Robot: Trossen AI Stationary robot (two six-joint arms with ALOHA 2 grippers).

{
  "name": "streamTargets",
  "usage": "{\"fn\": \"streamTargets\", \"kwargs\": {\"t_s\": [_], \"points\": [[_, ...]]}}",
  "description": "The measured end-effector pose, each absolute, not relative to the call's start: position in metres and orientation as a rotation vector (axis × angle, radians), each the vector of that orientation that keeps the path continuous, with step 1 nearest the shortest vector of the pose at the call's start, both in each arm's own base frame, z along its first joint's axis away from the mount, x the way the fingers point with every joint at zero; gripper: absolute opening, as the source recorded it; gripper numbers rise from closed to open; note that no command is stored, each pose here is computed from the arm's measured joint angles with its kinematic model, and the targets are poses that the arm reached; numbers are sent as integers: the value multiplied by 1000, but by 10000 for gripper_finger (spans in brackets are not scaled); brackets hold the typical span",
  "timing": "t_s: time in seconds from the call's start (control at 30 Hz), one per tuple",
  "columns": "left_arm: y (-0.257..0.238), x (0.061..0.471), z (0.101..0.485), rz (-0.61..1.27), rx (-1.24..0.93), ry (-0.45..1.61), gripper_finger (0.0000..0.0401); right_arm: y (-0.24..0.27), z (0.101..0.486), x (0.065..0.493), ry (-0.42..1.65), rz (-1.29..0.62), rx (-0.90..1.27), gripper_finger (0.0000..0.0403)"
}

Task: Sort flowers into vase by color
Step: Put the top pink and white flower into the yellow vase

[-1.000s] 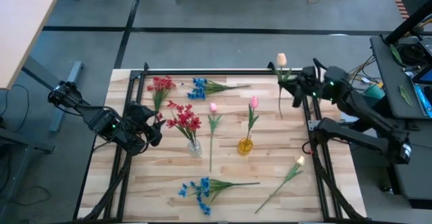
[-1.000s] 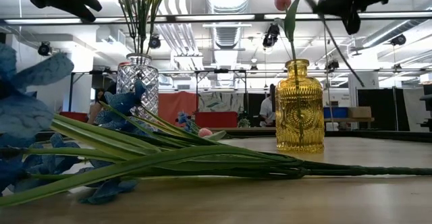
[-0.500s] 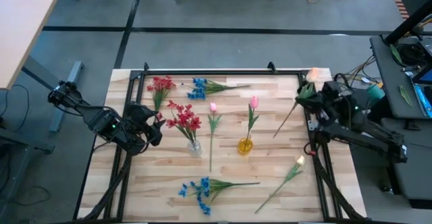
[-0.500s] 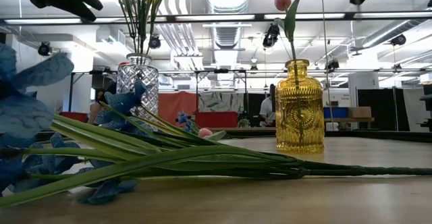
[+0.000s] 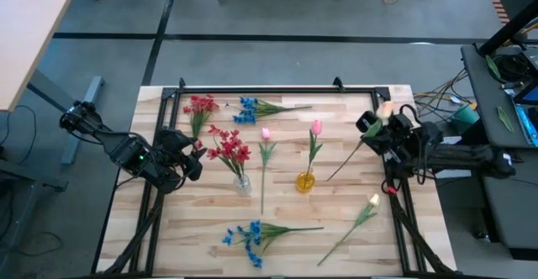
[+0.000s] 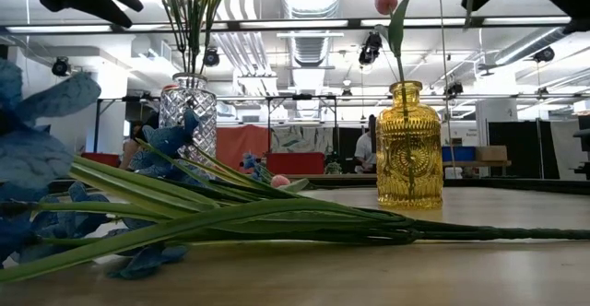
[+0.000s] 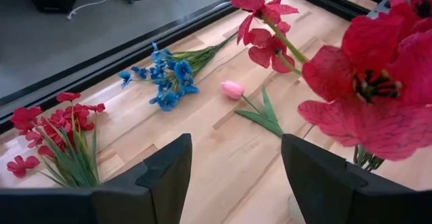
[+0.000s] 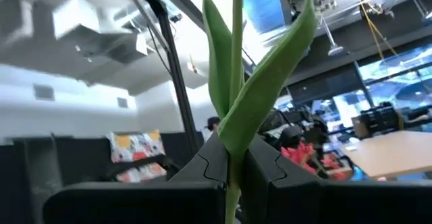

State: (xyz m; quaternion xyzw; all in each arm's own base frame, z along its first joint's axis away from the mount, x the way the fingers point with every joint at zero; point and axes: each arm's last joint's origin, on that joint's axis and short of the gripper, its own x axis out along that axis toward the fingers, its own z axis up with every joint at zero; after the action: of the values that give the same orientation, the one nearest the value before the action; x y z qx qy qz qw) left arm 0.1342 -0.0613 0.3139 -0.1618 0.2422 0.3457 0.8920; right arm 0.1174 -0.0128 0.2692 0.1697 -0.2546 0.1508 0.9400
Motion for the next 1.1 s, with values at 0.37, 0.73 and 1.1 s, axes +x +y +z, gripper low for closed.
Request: {"fn": "streamTargets", "kwargs": {"t_s": [0.37,0.73,1.1], "points": [[-62,135,315,721,-344,475,212,-5,272,161,-391,272,277,13],[-62,135,315,720,-345,476,212,-3,270,187,-322,225,222,13],[-62,135,315,719,-341,479,212,-3,269,195,-275,214,182,13]]}}
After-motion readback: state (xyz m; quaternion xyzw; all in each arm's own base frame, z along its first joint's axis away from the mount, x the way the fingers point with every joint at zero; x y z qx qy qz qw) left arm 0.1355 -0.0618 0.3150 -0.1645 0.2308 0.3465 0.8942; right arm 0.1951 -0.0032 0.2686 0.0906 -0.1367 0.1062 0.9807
